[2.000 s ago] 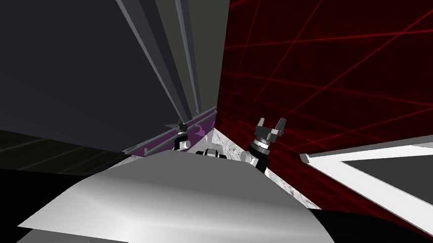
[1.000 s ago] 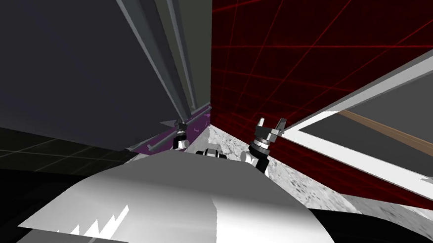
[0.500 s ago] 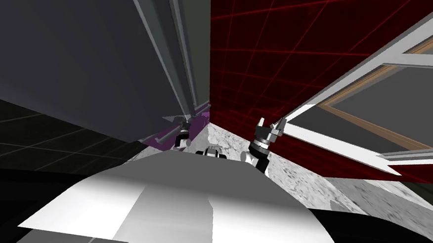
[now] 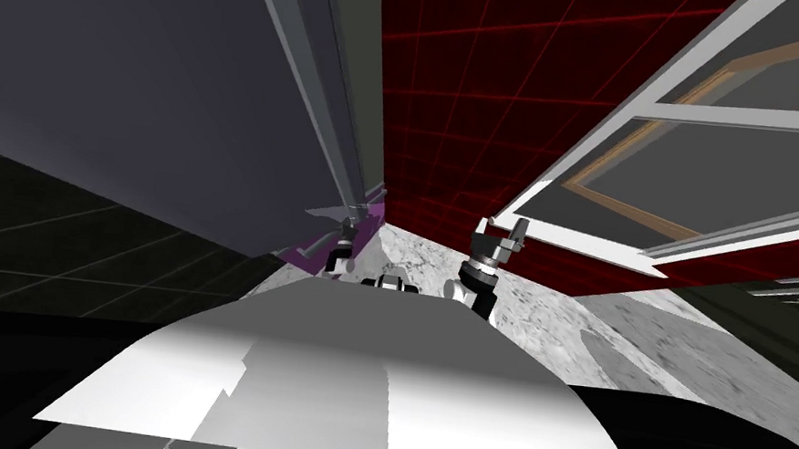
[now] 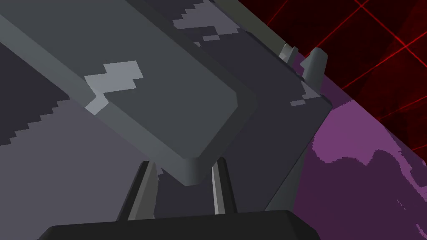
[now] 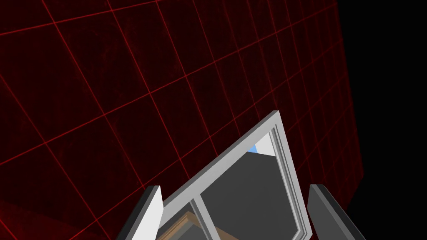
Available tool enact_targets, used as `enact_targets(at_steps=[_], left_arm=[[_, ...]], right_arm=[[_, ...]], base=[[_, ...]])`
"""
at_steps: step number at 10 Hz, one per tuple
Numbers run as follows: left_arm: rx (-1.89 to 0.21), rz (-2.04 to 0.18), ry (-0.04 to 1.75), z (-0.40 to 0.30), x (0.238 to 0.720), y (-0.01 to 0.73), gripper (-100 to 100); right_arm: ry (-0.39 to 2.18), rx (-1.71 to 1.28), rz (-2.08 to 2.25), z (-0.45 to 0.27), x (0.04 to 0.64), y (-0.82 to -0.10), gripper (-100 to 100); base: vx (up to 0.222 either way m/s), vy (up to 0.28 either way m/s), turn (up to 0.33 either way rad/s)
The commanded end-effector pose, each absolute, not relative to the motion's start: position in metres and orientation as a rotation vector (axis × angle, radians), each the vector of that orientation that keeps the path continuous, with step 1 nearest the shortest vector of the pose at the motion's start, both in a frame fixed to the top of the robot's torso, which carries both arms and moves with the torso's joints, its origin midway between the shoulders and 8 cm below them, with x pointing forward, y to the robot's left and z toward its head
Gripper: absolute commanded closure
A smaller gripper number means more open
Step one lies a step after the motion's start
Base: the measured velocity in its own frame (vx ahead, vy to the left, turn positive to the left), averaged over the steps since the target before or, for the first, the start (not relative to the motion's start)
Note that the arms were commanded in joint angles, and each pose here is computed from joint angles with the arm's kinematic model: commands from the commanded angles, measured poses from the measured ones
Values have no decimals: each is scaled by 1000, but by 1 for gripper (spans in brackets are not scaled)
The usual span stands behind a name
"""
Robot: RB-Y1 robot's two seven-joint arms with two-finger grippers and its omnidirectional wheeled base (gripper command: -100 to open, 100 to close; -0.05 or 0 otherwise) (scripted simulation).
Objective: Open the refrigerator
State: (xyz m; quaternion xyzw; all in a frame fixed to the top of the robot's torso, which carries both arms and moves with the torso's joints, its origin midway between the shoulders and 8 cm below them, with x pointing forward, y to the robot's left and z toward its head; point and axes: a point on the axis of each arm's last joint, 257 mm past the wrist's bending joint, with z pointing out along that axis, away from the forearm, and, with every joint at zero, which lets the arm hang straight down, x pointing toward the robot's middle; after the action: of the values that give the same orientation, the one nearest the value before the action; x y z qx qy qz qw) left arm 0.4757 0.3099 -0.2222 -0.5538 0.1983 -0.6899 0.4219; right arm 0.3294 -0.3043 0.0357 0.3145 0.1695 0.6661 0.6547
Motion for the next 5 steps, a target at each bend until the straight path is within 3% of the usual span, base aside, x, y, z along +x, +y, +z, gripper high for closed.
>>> enact_targets(at_steps=[1,4,5], left_arm=[[-1346,-1798,524,-206,478,290,100],[-1330,-1866,574,-201,478,263,100],[-1367,-1835,588,-214,478,265,100]], right_arm=[[384,713,1510,36,329,-304,0],[384,713,1510,36,329,-304,0],[384,713,1510,36,329,-304,0]], base=[[-230,87,-144],[-244,111,-146],[-103,30,-68]])
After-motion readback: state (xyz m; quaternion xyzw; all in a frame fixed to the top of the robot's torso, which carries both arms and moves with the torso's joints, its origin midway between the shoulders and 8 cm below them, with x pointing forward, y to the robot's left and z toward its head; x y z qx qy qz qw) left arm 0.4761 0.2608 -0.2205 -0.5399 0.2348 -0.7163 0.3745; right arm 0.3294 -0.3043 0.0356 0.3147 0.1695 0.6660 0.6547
